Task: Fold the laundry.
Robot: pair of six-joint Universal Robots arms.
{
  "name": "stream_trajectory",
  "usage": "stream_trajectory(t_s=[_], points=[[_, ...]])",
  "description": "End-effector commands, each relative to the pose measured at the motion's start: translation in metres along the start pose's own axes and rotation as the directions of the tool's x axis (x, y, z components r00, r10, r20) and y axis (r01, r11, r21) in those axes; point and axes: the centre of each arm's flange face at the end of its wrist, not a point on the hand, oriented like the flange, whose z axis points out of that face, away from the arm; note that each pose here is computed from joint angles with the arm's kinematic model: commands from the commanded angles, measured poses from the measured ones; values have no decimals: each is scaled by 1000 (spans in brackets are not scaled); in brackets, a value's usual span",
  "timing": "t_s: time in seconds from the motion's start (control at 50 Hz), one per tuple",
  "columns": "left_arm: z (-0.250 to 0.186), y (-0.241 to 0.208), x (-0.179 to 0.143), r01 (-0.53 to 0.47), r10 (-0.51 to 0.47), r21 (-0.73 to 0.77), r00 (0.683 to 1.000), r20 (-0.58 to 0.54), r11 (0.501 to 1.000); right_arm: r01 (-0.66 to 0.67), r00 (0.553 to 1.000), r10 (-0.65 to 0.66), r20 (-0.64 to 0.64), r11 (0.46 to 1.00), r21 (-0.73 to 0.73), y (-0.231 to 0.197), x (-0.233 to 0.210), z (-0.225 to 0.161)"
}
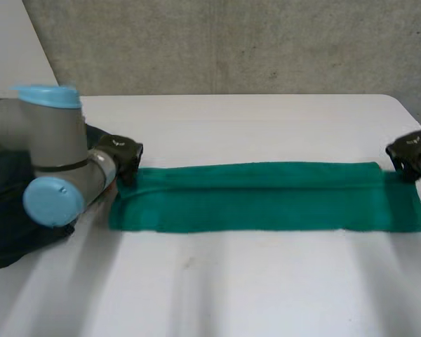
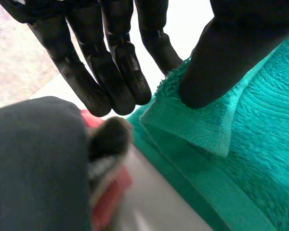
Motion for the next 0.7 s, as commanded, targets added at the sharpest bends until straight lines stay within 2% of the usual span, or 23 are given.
stream_trajectory(t_s=[0.02,0.1,0.2,0.36,0.44,0.54,0.62,0.7], points=[[42,-3,0,-11,10,8,998,69,1000,31,996,-19,-91,992,123,-13,-8,41],[54,-3,3,-13,10,39,998,62,999,38,996,-27,-82,991,129,-12,-16,56],[56,-11,19,-23,24,130,1000,-5,991,39,993,-28,-118,995,94,-11,-23,62],[37,-19,12,-29,25,210,999,20,977,-22,985,40,-171,994,103,-22,-2,38],[28,-14,12,-51,47,219,999,26,974,-44,991,60,-116,989,141,-25,-2,27],[29,1,23,-146,150,213,989,-2,966,-55,998,57,-3,983,173,-21,-17,25],[44,9,23,-198,198,225,980,24,954,-66,998,65,15,985,158,-10,-24,35],[67,5,18,-192,177,294,981,77,936,-69,997,72,-12,980,187,-4,-26,56]])
